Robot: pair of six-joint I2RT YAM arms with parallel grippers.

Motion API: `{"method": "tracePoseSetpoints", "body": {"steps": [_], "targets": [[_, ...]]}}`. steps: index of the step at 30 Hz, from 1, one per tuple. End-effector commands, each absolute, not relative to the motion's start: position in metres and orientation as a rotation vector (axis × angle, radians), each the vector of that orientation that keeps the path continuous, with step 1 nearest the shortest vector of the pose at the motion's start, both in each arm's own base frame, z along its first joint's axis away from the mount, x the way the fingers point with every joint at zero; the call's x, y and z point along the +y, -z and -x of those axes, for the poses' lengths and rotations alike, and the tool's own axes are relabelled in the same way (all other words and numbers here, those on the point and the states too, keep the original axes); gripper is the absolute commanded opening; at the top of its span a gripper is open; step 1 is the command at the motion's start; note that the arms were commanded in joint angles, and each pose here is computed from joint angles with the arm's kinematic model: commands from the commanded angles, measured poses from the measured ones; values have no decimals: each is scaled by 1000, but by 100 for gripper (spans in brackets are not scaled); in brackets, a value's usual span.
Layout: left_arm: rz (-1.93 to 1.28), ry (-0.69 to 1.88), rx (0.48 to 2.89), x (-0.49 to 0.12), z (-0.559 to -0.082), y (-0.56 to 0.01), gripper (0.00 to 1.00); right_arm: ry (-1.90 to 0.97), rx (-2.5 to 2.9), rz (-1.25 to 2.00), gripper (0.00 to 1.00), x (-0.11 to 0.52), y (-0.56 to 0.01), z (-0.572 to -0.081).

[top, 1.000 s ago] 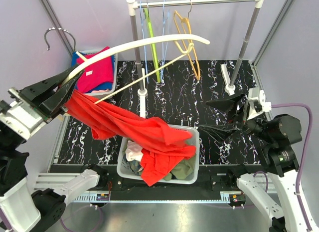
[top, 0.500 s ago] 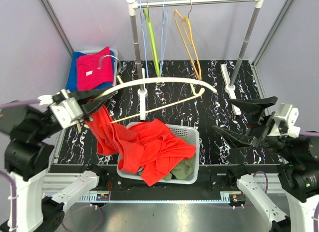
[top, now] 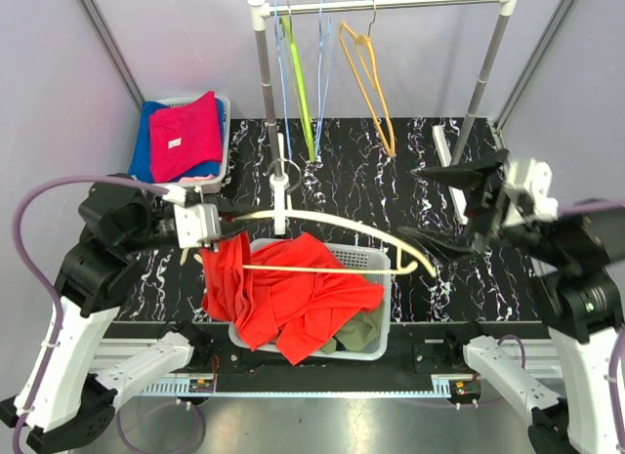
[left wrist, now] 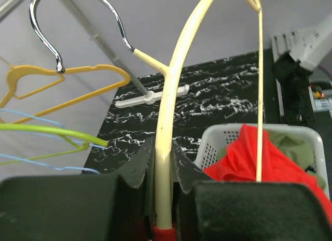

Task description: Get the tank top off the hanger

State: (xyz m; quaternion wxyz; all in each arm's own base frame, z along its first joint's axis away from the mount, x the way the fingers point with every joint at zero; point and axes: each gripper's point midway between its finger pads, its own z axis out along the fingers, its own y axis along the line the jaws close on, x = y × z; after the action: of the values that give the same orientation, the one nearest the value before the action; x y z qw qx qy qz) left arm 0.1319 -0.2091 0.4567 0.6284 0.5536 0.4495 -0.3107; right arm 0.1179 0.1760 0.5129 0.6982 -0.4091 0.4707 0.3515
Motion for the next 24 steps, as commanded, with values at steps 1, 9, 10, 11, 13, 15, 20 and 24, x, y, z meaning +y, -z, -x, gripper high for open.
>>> {"method": "tracePoseSetpoints", "body": {"steps": [1,9,10,11,13,15,20,24], "targets": [[-1374,580,916,-215,-136,-451,0,-920,1056,1018,100,196,-509,-124],[-1447,387,811,-216,-152,-456,0,-1314,1172,1180,89,216,-479,-105],[-1458,354,802,-217,-157,-455,0,-1352,1192,1184,89,217,-476,-102],[-1464,339,794,-218,-158,-455,0,-1362,1201,1182,88,217,-471,-103],[-1478,315,783,-220,-162,-454,0,-1379,1201,1185,88,217,-469,-101],[-1485,309,776,-223,-165,-456,0,-1388,1208,1181,88,217,-465,-100],[-1456,296,741,-228,-168,-484,0,-1359,1247,1149,85,218,-454,-109],[-1426,306,715,-228,-162,-504,0,-1283,1254,1127,83,217,-450,-119]]}}
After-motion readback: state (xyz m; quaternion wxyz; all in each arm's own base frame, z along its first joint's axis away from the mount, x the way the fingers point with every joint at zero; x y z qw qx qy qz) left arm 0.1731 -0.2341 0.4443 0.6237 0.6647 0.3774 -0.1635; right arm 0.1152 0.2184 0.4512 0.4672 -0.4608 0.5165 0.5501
